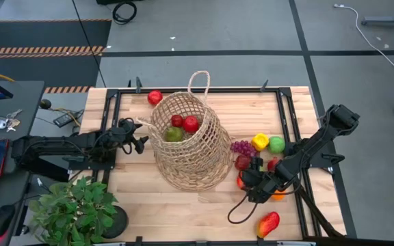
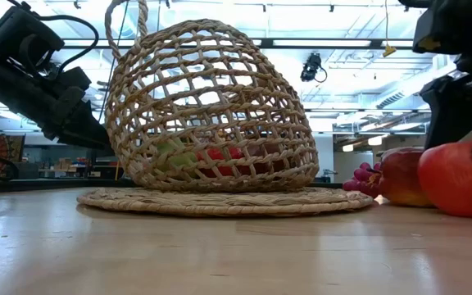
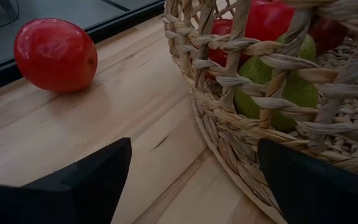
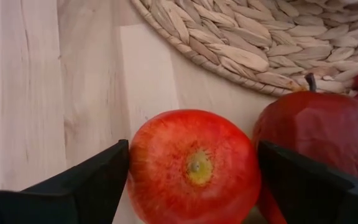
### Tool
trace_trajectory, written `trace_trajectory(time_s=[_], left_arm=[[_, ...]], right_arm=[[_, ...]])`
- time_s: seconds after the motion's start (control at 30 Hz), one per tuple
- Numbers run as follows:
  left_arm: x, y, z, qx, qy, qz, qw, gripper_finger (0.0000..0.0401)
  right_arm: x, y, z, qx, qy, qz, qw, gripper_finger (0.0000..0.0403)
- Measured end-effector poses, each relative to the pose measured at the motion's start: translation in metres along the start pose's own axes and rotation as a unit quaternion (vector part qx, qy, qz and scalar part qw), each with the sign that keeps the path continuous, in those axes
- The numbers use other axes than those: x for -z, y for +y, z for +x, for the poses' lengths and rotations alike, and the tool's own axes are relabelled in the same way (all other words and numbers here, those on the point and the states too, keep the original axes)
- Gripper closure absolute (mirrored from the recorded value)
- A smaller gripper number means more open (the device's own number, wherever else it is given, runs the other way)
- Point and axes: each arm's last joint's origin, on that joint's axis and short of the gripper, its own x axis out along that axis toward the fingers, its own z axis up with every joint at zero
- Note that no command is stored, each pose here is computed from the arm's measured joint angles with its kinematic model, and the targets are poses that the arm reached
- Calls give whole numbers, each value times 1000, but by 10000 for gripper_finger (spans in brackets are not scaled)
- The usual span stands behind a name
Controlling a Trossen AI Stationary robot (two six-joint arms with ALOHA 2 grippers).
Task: Build produce basket
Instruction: Put the bottom red apple into the basket
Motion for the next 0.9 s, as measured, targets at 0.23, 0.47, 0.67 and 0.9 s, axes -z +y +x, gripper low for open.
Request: trace_trajectory(time_s=[0.23, 0.47, 0.67, 0.9], left_arm=[[0, 0, 0, 0, 0, 0, 1000, 44], [0, 0, 0, 0, 0, 0, 1000, 44], [0, 0, 0, 0, 0, 0, 1000, 44], [0, 0, 0, 0, 0, 0, 1000, 44]], right_arm=[[1, 0, 1, -3, 6, -1, 1000, 6], [1, 0, 1, -6, 6, -1, 1000, 10], [1, 1, 1, -7, 5, -13, 1000, 11], [-4, -3, 3, -3, 1, -2, 1000, 11]])
